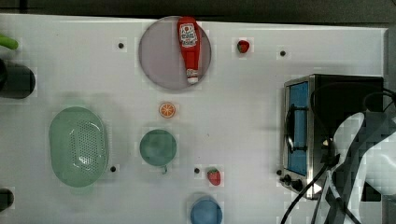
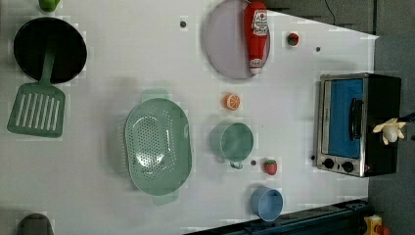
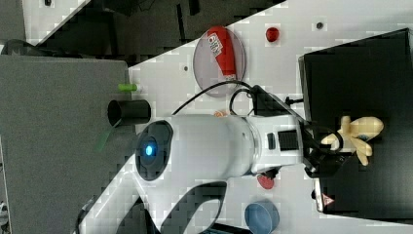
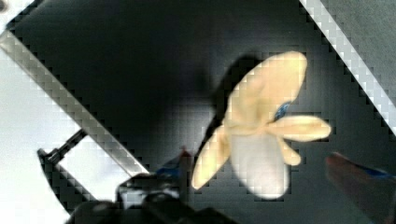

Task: Pick banana from table and place on oven.

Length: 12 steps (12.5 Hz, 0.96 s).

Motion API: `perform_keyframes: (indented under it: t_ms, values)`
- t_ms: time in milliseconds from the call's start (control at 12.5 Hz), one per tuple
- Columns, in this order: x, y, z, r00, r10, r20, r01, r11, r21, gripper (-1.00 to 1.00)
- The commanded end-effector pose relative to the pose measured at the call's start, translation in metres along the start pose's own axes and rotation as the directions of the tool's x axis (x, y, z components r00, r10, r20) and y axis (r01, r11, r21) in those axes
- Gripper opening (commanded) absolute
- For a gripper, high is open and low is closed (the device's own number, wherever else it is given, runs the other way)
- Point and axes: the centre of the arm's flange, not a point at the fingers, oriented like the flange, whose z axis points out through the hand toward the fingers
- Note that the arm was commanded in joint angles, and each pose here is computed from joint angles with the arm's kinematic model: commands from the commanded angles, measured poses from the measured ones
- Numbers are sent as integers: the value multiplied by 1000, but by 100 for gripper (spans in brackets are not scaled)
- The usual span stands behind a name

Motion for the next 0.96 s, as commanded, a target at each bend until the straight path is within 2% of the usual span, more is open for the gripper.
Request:
perform_keyframes:
  t_ms: [80,240,400,480,560,800,960]
  values:
    - [-3,-18,-22,998,-68,-6,68,997,23,100]
    - [-9,-53,-40,992,-128,1,128,991,45,100]
    - [-23,-110,-75,980,-193,-44,197,976,91,100]
    - [-33,-140,-91,982,-178,-61,185,975,127,100]
    - [-46,-167,-103,989,-133,-63,141,978,154,100]
    - [-93,-230,-143,999,44,-24,-39,979,200,100]
    - [-130,-256,-172,982,186,32,-188,961,203,100]
